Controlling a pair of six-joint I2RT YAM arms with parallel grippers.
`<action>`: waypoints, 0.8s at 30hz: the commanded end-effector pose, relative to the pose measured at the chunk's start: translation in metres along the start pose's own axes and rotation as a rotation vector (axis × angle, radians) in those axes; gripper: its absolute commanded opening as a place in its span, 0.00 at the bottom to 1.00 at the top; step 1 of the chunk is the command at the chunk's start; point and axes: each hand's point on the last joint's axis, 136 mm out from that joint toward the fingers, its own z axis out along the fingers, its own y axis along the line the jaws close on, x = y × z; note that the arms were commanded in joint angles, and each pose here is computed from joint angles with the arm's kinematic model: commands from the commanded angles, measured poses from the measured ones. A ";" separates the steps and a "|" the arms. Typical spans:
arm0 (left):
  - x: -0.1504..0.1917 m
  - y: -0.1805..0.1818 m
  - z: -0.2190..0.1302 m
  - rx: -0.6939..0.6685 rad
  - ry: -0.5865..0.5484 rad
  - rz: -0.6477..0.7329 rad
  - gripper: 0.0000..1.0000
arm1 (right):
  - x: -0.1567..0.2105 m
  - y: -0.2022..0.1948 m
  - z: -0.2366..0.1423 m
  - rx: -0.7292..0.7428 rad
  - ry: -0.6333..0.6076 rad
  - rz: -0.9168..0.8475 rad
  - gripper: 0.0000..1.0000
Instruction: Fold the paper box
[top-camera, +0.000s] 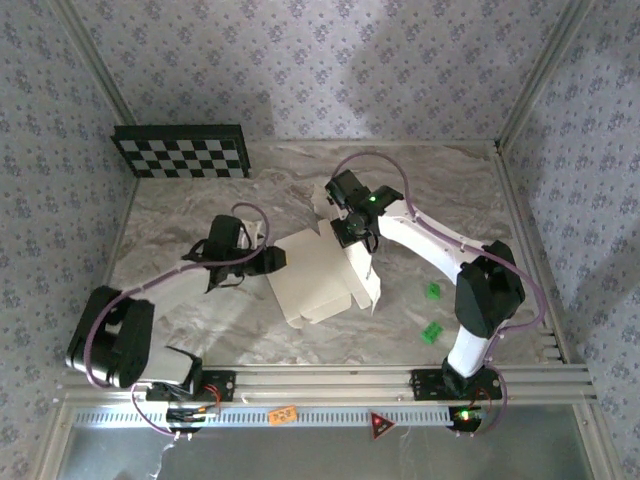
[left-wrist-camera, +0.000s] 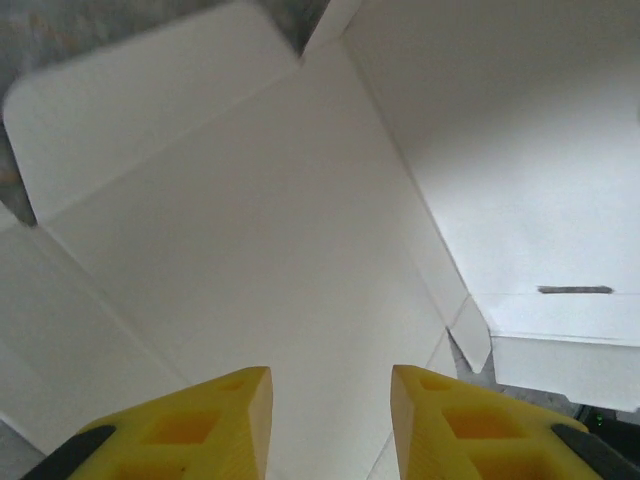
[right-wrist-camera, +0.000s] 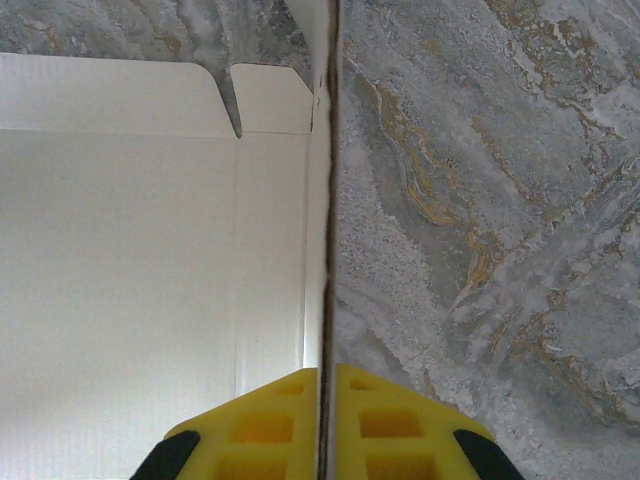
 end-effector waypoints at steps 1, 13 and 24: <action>-0.029 -0.020 -0.018 -0.011 -0.076 0.135 0.43 | 0.042 0.005 0.012 -0.032 0.172 -0.143 0.00; -0.094 -0.034 -0.032 -0.081 -0.135 0.329 0.59 | 0.023 0.010 -0.011 -0.219 -0.009 -0.452 0.00; -0.100 -0.039 -0.012 0.004 -0.053 0.482 0.66 | 0.018 -0.002 -0.013 -0.316 -0.062 -0.585 0.03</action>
